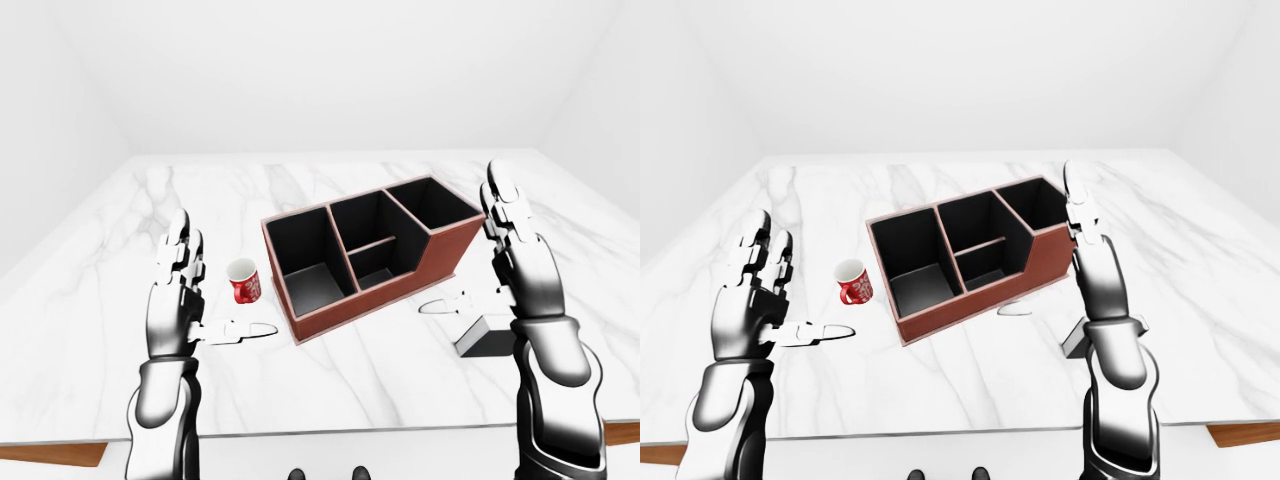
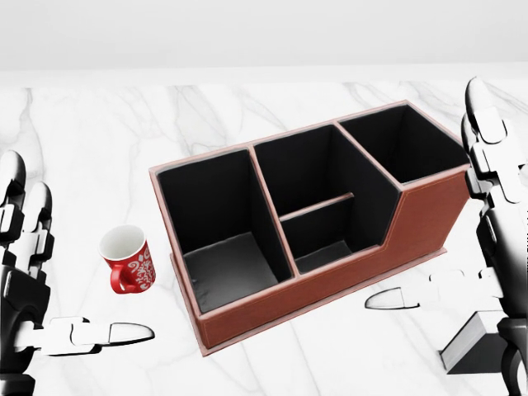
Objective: Pick up the book and place it in the back compartment of the caddy.
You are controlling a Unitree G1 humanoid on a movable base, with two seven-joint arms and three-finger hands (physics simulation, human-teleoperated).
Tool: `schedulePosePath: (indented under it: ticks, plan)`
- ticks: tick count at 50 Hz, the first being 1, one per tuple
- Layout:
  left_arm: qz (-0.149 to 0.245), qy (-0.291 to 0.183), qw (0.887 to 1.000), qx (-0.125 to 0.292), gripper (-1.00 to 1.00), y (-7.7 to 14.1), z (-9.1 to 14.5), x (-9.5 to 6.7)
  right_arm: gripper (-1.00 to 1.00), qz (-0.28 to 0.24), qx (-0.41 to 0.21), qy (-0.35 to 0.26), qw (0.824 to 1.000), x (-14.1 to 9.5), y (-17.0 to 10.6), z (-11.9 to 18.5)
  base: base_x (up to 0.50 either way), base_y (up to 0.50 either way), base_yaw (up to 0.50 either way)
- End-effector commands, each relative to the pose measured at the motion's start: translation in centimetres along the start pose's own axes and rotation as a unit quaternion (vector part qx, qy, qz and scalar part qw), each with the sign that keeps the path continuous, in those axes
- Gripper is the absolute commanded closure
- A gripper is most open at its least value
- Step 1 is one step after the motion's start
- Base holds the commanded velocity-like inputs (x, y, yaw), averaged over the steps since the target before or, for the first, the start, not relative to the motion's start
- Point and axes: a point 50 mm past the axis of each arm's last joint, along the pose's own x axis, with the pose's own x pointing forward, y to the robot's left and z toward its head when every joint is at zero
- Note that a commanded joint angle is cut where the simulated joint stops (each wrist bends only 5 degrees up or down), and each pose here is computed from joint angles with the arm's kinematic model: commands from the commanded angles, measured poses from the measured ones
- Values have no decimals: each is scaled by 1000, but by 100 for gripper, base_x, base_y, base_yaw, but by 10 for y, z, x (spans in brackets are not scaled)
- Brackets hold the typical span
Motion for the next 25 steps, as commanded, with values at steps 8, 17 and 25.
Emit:
schedulePosePath:
  ticks: [8, 17, 25]
  plan:
    - [1, -16, 1000, 6, -100, 3, 9, -2, -100, 22, -78, 50, 995, 5, -17, -19, 0, 0, 0]
    - [2, -29, 1000, 12, -100, 4, 15, -4, -100, 23, -103, 75, 992, 7, -28, -28, 0, 0, 0]
    - [3, -33, 999, 14, -100, 5, 17, -4, -100, 43, -143, 120, 981, 4, -35, -43, 0, 0, 0]
